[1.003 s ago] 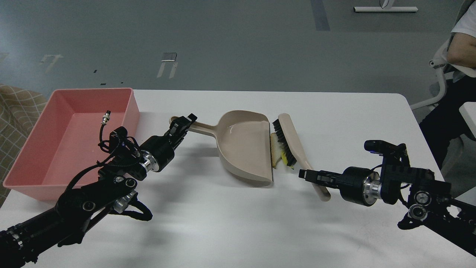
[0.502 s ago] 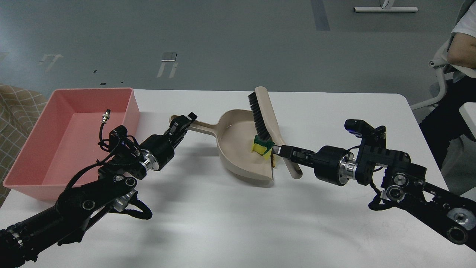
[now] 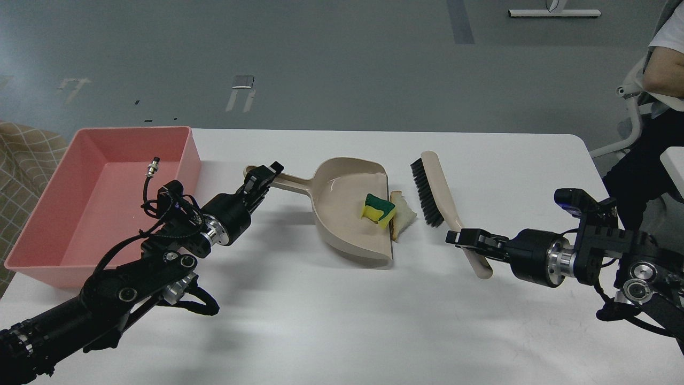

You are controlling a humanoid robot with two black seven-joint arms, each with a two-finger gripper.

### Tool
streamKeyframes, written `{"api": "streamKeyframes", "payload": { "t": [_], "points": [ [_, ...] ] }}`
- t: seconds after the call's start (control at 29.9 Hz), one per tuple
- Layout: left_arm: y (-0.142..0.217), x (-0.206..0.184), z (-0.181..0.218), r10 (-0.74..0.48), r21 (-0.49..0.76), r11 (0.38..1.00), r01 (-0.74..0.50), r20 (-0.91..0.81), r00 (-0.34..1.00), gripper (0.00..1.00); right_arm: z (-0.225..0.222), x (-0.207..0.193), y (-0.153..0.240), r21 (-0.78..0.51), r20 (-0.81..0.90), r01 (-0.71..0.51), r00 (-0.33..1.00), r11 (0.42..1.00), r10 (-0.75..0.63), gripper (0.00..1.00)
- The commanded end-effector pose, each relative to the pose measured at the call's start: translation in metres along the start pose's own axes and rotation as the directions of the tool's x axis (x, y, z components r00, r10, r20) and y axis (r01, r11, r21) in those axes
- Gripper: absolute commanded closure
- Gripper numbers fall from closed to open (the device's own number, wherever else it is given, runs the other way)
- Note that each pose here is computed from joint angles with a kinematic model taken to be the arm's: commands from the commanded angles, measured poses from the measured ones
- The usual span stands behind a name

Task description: Sweep and dump garbage into bin

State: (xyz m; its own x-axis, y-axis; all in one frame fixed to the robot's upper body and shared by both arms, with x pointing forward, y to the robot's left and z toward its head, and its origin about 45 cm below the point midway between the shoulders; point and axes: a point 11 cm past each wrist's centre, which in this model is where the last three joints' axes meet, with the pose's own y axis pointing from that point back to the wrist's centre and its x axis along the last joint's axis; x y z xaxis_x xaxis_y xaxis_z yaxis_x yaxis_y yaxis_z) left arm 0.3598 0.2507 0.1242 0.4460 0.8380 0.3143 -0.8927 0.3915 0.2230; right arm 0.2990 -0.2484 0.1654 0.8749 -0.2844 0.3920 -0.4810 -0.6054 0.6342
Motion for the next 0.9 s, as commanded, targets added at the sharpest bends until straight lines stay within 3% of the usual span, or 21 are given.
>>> {"api": "streamKeyframes", "payload": {
  "t": [0.0,0.3,0.87],
  "points": [
    [0.0,0.0,0.0,0.0,0.0,1.0,0.0,0.001,1.0,1.0,0.008,-0.004,-0.001,-0.019,0.012,0.01,1.0,1.0,-0.01,1.0],
    [0.002,0.0,-0.003,0.0,0.005,1.0,0.0,0.0,1.0,1.0,0.021,-0.02,-0.012,-0.037,0.073,0.033,0.997,0.999,-0.03,1.0],
    [0.002,-0.001,-0.002,-0.001,0.002,1.0,0.001,-0.001,1.0,1.0,-0.052,-0.047,-0.065,0.168,0.117,0.071,0.989,0.983,-0.092,1.0]
  ]
}}
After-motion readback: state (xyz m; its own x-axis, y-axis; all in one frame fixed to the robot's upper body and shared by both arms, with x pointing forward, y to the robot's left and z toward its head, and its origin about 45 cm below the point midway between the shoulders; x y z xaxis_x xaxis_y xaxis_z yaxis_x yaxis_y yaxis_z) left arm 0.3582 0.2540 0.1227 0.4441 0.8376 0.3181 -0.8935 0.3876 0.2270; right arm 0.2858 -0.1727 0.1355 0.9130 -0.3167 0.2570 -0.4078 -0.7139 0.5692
